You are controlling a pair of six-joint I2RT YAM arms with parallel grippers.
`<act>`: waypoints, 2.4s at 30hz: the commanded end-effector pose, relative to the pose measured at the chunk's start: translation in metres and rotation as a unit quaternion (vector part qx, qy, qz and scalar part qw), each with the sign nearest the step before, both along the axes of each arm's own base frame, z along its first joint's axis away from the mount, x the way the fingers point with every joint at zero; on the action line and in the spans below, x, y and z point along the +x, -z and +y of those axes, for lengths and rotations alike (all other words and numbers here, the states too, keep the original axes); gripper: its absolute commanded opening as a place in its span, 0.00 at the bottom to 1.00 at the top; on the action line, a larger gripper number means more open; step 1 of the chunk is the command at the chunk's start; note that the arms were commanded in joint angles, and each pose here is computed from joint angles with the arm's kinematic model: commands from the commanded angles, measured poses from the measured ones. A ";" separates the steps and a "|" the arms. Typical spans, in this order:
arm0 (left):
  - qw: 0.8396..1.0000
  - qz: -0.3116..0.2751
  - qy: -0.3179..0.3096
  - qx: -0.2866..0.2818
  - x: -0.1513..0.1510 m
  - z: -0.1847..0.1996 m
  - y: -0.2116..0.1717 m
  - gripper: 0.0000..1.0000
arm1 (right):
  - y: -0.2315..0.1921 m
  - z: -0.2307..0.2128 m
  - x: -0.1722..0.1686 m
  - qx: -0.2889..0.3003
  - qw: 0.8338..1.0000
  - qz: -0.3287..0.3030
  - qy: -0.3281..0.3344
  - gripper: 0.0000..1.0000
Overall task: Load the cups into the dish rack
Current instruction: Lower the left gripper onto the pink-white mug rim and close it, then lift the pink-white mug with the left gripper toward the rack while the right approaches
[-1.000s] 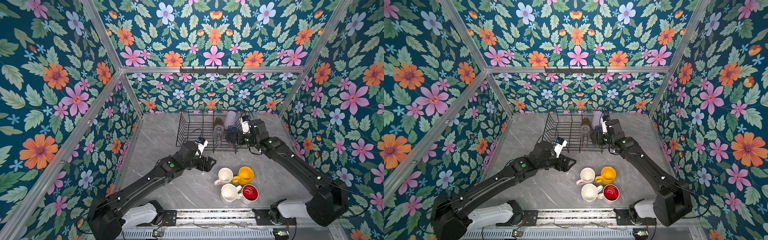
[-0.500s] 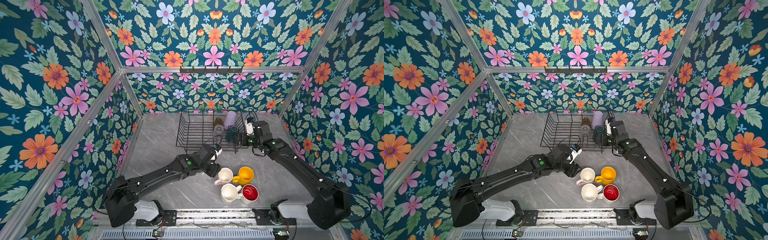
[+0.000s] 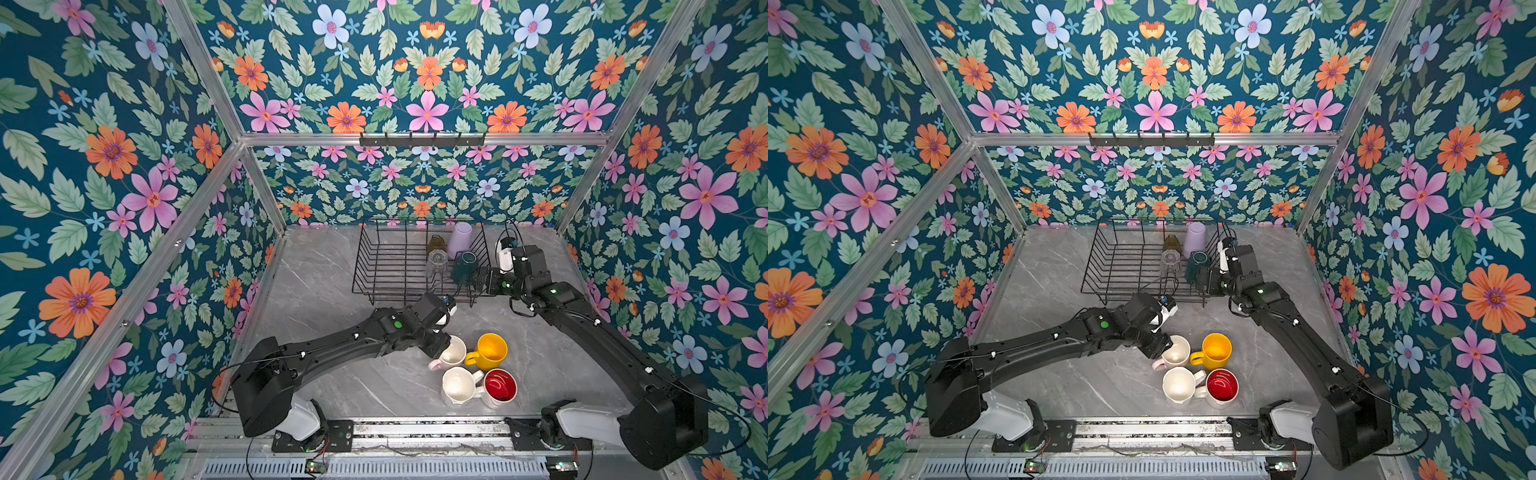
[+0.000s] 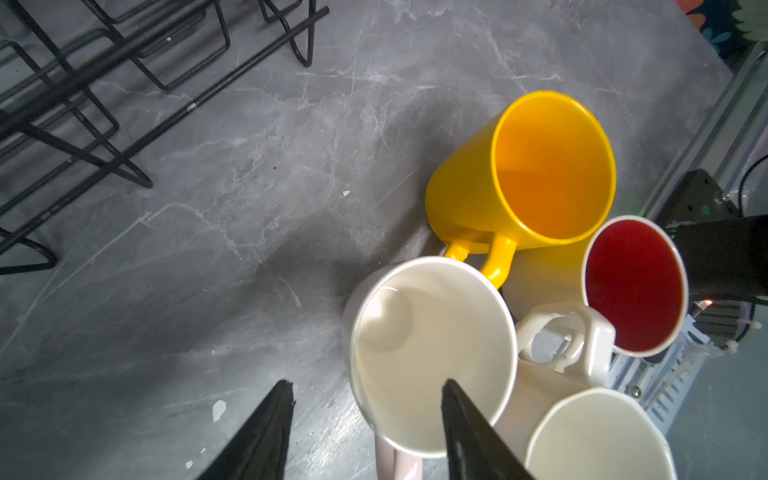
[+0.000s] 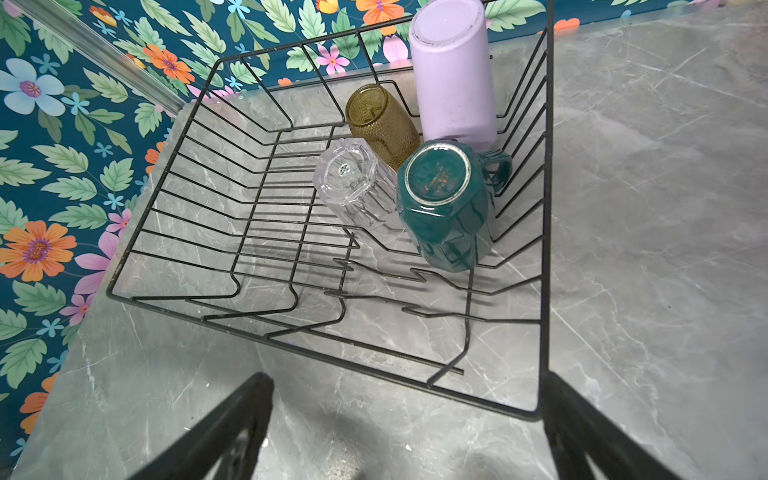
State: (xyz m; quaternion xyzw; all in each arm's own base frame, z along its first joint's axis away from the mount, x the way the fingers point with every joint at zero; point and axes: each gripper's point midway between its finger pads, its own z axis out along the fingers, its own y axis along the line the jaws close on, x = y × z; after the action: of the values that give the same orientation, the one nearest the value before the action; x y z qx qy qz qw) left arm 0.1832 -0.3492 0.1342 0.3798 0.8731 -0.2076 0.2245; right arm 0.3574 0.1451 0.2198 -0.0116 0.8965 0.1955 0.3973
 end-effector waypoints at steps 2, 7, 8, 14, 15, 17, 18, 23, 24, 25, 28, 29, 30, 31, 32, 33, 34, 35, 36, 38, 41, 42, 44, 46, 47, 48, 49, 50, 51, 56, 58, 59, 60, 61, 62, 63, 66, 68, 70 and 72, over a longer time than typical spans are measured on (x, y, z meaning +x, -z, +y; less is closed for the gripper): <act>1.000 0.001 0.000 0.030 0.000 0.005 0.011 0.56 | -0.006 -0.001 0.002 0.001 1.000 -0.013 0.003 0.99; 0.999 0.005 0.003 0.041 0.000 0.002 0.018 0.53 | -0.006 -0.003 0.001 0.001 1.000 -0.014 0.005 0.99; 0.999 0.004 0.000 0.046 0.001 0.002 0.020 0.52 | -0.006 -0.004 0.001 0.001 1.000 -0.014 0.007 0.99; 0.997 0.005 -0.011 0.071 0.006 0.004 0.030 0.47 | -0.005 -0.004 0.000 0.000 1.000 -0.013 0.006 0.99; 0.997 0.007 -0.011 0.072 0.006 0.004 0.031 0.46 | -0.005 -0.005 0.000 0.000 1.000 -0.013 0.006 0.99; 0.997 0.009 -0.012 0.072 0.006 0.002 0.032 0.44 | -0.004 -0.005 0.000 -0.001 1.000 -0.013 0.006 0.99; 0.997 0.010 -0.012 0.070 0.007 0.001 0.032 0.43 | -0.003 -0.005 0.000 -0.001 1.000 -0.013 0.006 0.99; 0.997 0.016 -0.012 0.070 0.006 -0.002 0.034 0.30 | -0.003 -0.006 0.001 -0.002 1.000 -0.013 0.007 0.99; 0.997 0.017 -0.013 0.069 0.006 -0.002 0.034 0.28 | -0.002 -0.006 0.000 -0.003 1.000 -0.012 0.006 0.99; 0.997 0.018 -0.012 0.069 0.006 -0.003 0.034 0.26 | -0.002 -0.006 0.000 -0.002 1.000 -0.012 0.007 0.99; 0.997 0.016 -0.014 0.071 0.007 -0.002 0.034 0.20 | 0.000 -0.006 0.000 -0.004 1.000 -0.012 0.007 0.99; 0.997 0.016 -0.015 0.074 0.007 -0.001 0.035 0.17 | -0.001 -0.007 0.001 -0.003 1.000 -0.013 0.007 0.99; 0.997 0.016 -0.016 0.076 0.007 0.000 0.035 0.13 | -0.001 -0.006 0.001 -0.003 1.000 -0.013 0.007 0.99; 0.997 0.015 -0.017 0.079 0.008 0.001 0.036 0.09 | 0.000 -0.006 0.001 -0.003 1.000 -0.012 0.007 0.99; 0.996 0.015 -0.019 0.081 0.008 0.002 0.037 0.06 | 0.000 -0.006 0.001 -0.003 1.000 -0.012 0.006 0.99; 0.996 0.014 -0.021 0.083 0.008 0.003 0.037 0.05 | 0.000 -0.006 0.001 -0.003 1.000 -0.012 0.005 0.99; 0.996 0.012 -0.023 0.086 0.009 0.004 0.037 0.03 | 0.000 -0.006 0.001 -0.002 1.000 -0.012 0.006 0.99; 0.996 0.011 -0.025 0.086 0.010 0.004 0.037 0.02 | -0.001 -0.005 0.002 0.000 1.000 -0.013 0.005 0.99; 0.996 0.009 -0.027 0.089 0.010 0.005 0.036 0.00 | 0.000 -0.005 0.002 0.000 1.000 -0.012 0.005 0.99; 0.995 0.005 -0.034 0.092 0.013 0.008 0.036 0.00 | 0.000 -0.005 0.003 0.000 1.000 -0.012 0.004 0.99; 0.995 -0.002 -0.044 0.094 0.017 0.011 0.034 0.00 | -0.001 -0.004 0.003 0.002 1.000 -0.012 0.003 0.99; 0.994 -0.004 -0.048 0.095 0.019 0.013 0.033 0.00 | -0.001 -0.004 0.004 0.003 1.000 -0.013 0.003 0.99; 0.994 -0.009 -0.058 0.094 0.023 0.017 0.032 0.00 | -0.002 -0.003 0.005 0.004 1.000 -0.014 0.002 0.99; 0.993 -0.018 -0.073 0.091 0.028 0.023 0.028 0.00 | -0.003 -0.003 0.005 0.006 1.000 -0.014 0.002 0.99; 0.993 -0.023 -0.079 0.087 0.030 0.025 0.024 0.00 | -0.003 -0.002 0.005 0.006 1.000 -0.014 0.001 0.99; 0.992 -0.030 -0.088 0.080 0.033 0.030 0.020 0.00 | -0.004 -0.002 0.005 0.007 1.000 -0.015 0.001 0.99; 0.992 -0.038 -0.097 0.071 0.037 0.034 0.014 0.00 | -0.004 -0.002 0.005 0.007 1.000 -0.015 0.000 0.99; 0.991 -0.045 -0.107 0.062 0.040 0.039 0.007 0.00 | -0.005 -0.002 0.005 0.008 1.000 -0.016 0.000 0.99; 0.991 -0.054 -0.117 0.048 0.043 0.044 0.000 0.00 | -0.006 -0.001 0.006 0.010 1.000 -0.017 -0.001 0.99; 0.980 -0.086 -0.174 -0.030 0.061 0.082 -0.040 0.00 | -0.008 0.005 0.007 0.023 1.000 -0.019 -0.011 0.99; 0.974 -0.098 -0.193 -0.065 0.067 0.099 -0.055 0.00 | -0.010 0.008 0.008 0.030 0.999 -0.021 -0.016 0.99; 0.971 -0.106 -0.199 -0.084 0.069 0.107 -0.063 0.00 | -0.011 0.009 0.008 0.033 0.999 -0.023 -0.018 0.99; 0.967 -0.113 -0.205 -0.099 0.072 0.113 -0.070 0.00 | -0.012 0.011 0.008 0.037 0.999 -0.025 -0.022 0.99; 0.963 -0.121 -0.212 -0.115 0.074 0.120 -0.076 0.00 | -0.014 0.012 0.008 0.041 0.998 -0.026 -0.025 0.99; 0.958 -0.128 -0.220 -0.129 0.077 0.128 -0.082 0.00 | -0.017 0.015 0.007 0.047 0.998 -0.030 -0.032 0.99; 0.955 -0.131 -0.225 -0.140 0.078 0.133 -0.087 0.00 | -0.018 0.017 0.006 0.052 0.997 -0.031 -0.039 0.99; 0.944 -0.134 -0.233 -0.191 0.085 0.145 -0.103 0.00 | -0.028 0.029 0.002 0.077 0.994 -0.040 -0.069 0.99; 0.937 -0.127 -0.228 -0.233 0.088 0.148 -0.113 0.00 | -0.033 0.037 0.000 0.094 0.991 -0.044 -0.090 0.98; 0.929 -0.120 -0.224 -0.268 0.091 0.150 -0.120 0.00 | -0.040 0.044 -0.004 0.110 0.987 -0.048 -0.110 0.98; 0.921 -0.109 -0.213 -0.307 0.092 0.151 -0.128 0.00 | -0.047 0.051 -0.009 0.126 0.982 -0.053 -0.130 0.98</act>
State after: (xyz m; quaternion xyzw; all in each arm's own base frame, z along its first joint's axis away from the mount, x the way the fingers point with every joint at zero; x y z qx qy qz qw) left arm 0.2761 -0.1759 0.2205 0.0964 0.8553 -0.2654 0.4344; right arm 0.3539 0.1803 0.2461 -0.0642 0.8586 0.3071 0.4054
